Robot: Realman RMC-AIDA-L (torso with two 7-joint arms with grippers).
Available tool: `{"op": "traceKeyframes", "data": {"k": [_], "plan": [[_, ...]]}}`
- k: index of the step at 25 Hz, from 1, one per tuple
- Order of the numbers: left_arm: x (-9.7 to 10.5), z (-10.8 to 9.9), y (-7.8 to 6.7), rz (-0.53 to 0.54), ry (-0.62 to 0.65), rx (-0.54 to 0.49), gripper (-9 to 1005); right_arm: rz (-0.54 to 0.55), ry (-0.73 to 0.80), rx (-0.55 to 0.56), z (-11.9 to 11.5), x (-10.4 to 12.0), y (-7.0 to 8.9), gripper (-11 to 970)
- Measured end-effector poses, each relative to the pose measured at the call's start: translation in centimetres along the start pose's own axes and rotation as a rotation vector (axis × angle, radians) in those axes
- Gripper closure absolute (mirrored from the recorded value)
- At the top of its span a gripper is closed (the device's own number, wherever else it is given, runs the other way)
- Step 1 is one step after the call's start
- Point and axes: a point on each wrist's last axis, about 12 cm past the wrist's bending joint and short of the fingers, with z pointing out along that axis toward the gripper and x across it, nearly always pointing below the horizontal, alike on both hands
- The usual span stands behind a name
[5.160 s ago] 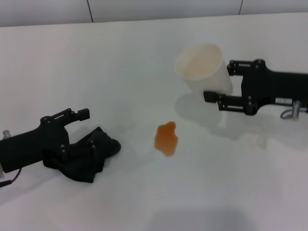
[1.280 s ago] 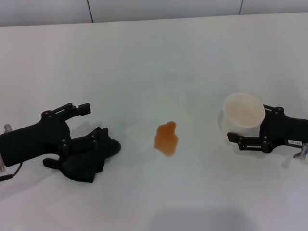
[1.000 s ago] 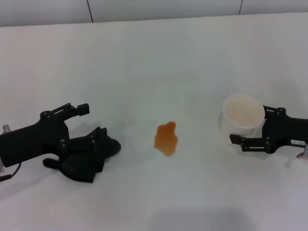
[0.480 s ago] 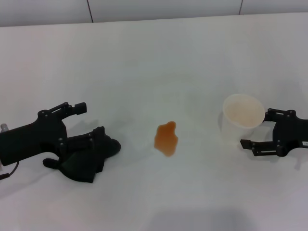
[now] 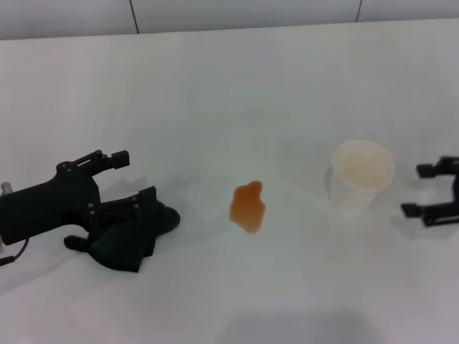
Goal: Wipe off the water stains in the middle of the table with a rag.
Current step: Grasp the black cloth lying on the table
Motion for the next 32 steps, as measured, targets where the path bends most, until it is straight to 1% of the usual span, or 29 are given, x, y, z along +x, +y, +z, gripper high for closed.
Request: {"op": "traceKeyframes", "data": {"k": [1, 3, 5, 7, 8, 9, 10, 12, 13, 14, 15, 20, 23, 25, 28, 31, 32], "plan": [[0.0, 0.0, 0.0, 0.0, 0.0, 0.0, 107, -0.004, -0.021, 0.004, -0.9, -0.5, -0.1, 100], [0.0, 0.0, 0.0, 0.0, 0.0, 0.0, 107, -0.015, -0.046, 0.002, -1.9, -1.1, -0.1, 100], [0.0, 0.0, 0.0, 0.0, 0.0, 0.0, 107, -0.034, -0.077, -0.008, -2.6, -1.9, 0.0, 100], [-0.1, 0.0, 0.0, 0.001, 0.0, 0.001, 107, -0.06, -0.104, -0.026, -2.9, -2.8, 0.3, 100], [-0.1, 0.1, 0.0, 0.003, -0.001, 0.002, 107, -0.077, -0.115, -0.041, -2.8, -3.4, 0.5, 100], [-0.1, 0.1, 0.0, 0.005, -0.001, 0.002, 107, -0.077, -0.115, -0.041, -2.8, -3.4, 0.5, 100], [-0.1, 0.1, 0.0, 0.006, -0.002, 0.003, 106, -0.12, -0.131, -0.071, -2.4, -4.6, 0.9, 100], [-0.2, 0.2, 0.1, 0.008, -0.003, 0.004, 106, -0.162, -0.139, -0.093, -2.0, -5.6, 1.2, 100], [-0.2, 0.2, 0.1, 0.008, -0.003, 0.004, 106, -0.162, -0.139, -0.093, -2.0, -5.6, 1.2, 100], [-0.3, 0.3, 0.1, 0.01, -0.004, 0.006, 106, -0.182, -0.144, -0.103, -1.8, -6.1, 1.3, 100], [-0.4, 0.4, 0.1, 0.012, -0.006, 0.009, 106, -0.221, -0.157, -0.123, -1.3, -7.2, 1.5, 100], [-1.0, 1.0, 0.0, 0.017, -0.021, 0.035, 106, -0.265, -0.163, -0.128, 0.1, -8.4, 1.6, 100], [-2.5, 0.9, 0.1, -0.002, -0.045, 0.068, 106, -0.277, -0.146, -0.126, 1.2, -8.6, 1.8, 100], [-3.9, 0.8, 0.4, -0.053, -0.027, 0.079, 107, -0.285, -0.139, -0.121, 1.8, -8.7, 1.8, 100], [-6.4, 1.1, 1.2, -0.203, 0.075, 0.089, 107, -0.293, -0.139, -0.111, 2.2, -8.9, 1.8, 100], [-9.0, 2.2, 2.1, -0.289, 0.205, 0.103, 107, -0.292, -0.143, -0.105, 2.3, -9.0, 1.8, 100], [-9.4, 2.5, 2.2, -0.311, 0.239, 0.105, 107, -0.291, -0.143, -0.103, 2.3, -8.9, 1.7, 100]]}}
